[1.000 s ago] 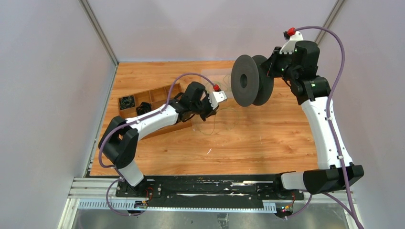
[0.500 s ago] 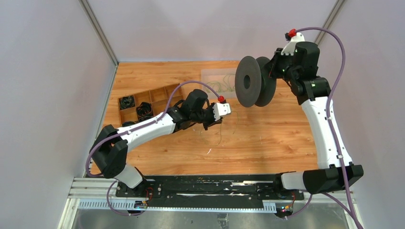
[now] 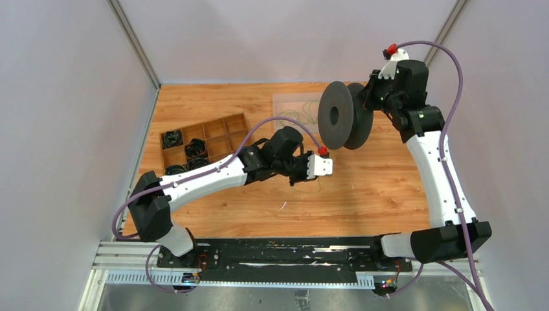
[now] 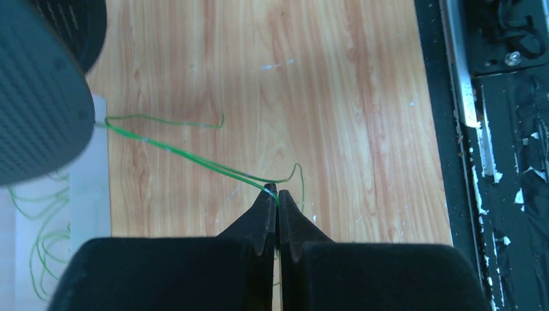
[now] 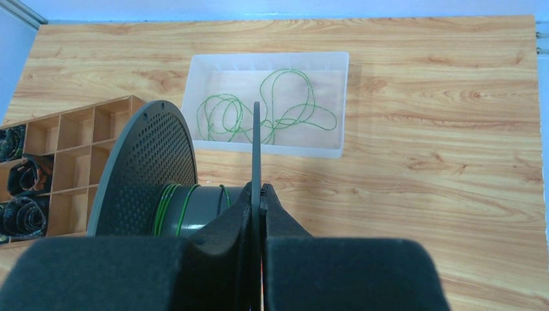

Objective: Wrap the cables
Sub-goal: Wrap the cable around the cable reel.

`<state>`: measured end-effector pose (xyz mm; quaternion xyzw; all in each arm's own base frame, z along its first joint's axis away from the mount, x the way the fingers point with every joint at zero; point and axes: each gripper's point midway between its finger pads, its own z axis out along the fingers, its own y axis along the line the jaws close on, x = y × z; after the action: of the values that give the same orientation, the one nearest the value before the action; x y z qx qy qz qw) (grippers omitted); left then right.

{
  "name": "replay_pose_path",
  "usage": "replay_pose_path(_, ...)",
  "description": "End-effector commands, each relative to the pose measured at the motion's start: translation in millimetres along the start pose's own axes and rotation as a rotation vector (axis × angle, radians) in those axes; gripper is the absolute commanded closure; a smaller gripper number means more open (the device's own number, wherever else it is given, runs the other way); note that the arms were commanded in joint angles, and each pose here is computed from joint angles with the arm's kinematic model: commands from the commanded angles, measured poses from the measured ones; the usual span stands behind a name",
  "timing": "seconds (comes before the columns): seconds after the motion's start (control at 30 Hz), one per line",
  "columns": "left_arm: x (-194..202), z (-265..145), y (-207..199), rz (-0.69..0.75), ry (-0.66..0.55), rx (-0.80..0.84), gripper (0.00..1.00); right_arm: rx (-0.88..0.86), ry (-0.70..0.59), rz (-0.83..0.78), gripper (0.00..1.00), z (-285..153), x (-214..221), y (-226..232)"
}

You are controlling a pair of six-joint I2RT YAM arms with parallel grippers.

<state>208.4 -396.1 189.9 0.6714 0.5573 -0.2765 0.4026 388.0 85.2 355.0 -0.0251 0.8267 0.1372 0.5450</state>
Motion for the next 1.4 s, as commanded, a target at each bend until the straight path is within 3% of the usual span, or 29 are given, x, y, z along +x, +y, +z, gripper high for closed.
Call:
replay_pose_path(0.0, -5, 8, -38, 0.045, 0.061, 0.136, 1.00, 0.078, -0.130, -0.035, 0.99, 3, -30, -17)
replay_pose_path(0.57, -75, 6, -5, 0.053, 0.126, 0.022, 0.99, 0.093, -0.103, -0.126, 0.99, 5, -4, -13)
replay_pose_path(1.37, -133, -19, 79, 0.111, 0.121, -0.336, 0.98, 0.018, -0.057, -0.226, 0.99, 16, 22, 14)
